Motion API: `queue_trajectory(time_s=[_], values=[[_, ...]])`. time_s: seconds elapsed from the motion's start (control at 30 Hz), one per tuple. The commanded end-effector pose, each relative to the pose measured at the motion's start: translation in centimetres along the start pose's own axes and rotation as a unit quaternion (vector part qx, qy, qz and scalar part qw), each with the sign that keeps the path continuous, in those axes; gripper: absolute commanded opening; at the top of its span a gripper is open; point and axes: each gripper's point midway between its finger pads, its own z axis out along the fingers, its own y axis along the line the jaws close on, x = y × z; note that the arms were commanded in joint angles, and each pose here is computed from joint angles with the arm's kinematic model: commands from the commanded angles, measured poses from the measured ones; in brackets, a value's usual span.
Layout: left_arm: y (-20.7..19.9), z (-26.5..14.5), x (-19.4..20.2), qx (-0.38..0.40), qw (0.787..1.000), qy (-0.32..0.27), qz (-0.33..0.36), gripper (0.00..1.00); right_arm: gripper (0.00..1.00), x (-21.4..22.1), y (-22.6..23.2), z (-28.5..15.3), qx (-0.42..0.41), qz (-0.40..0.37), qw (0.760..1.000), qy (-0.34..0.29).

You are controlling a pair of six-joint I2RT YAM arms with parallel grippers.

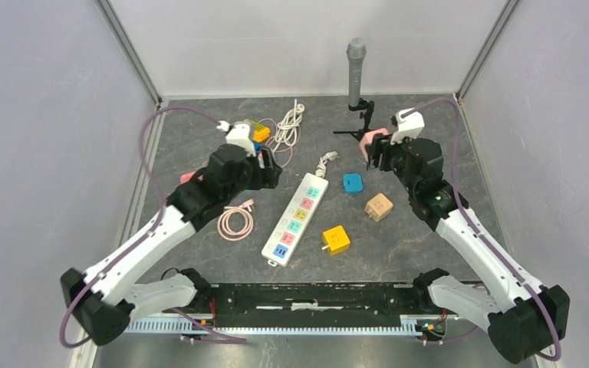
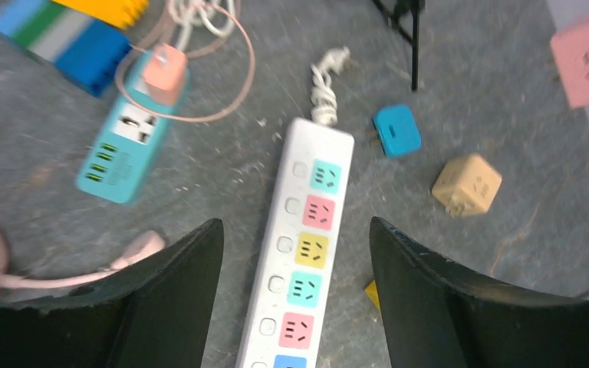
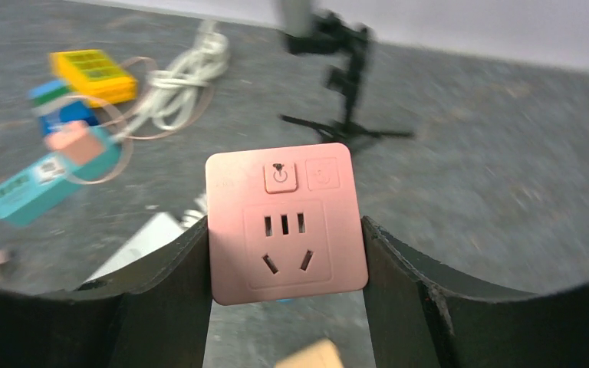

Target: Pull the plug off the socket

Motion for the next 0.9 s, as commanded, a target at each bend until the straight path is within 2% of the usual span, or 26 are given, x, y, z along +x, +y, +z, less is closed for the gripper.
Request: queue_trajectory(time_s=[0.0,0.13,0.2,0.4,0.63,0.7,0.87], values=[[3.8,-4.1,-4.9,-0.087,0.989,-0.121,-0.002,0.8,0.0,2.1,-6.9,-1.5,0.156,0.06,0.985,0.045],[6.1,-7.2,-6.5,-0.124,0.975,-0.185,-0.021,0.93,0.03,5.5,-10.5,-1.9,0.209,0.114,0.967,0.094],[6.7,-8.3,-6.6,-0.128,0.972,-0.197,-0.011,1.0,0.03,7.4,-11.6,-1.5,0.201,0.148,0.962,0.114],[8.1,-10.2,-5.7,-0.14,0.967,-0.212,-0.037,1.0,0.02,10.3,-14.3,-0.7,0.141,0.278,0.945,0.099],[7.0,-9.9,-3.9,-0.105,0.979,-0.168,-0.051,1.0,0.03,16.2,-14.1,-0.2,0.093,0.377,0.91,0.148],[7.0,-9.4,-3.3,-0.106,0.981,-0.154,-0.046,1.0,0.1,17.1,-14.3,-0.4,0.099,0.38,0.907,0.153],[7.6,-8.7,-2.6,-0.125,0.982,-0.14,-0.035,1.0,0.43,19.1,-15.4,-1.0,0.138,0.376,0.9,0.173]])
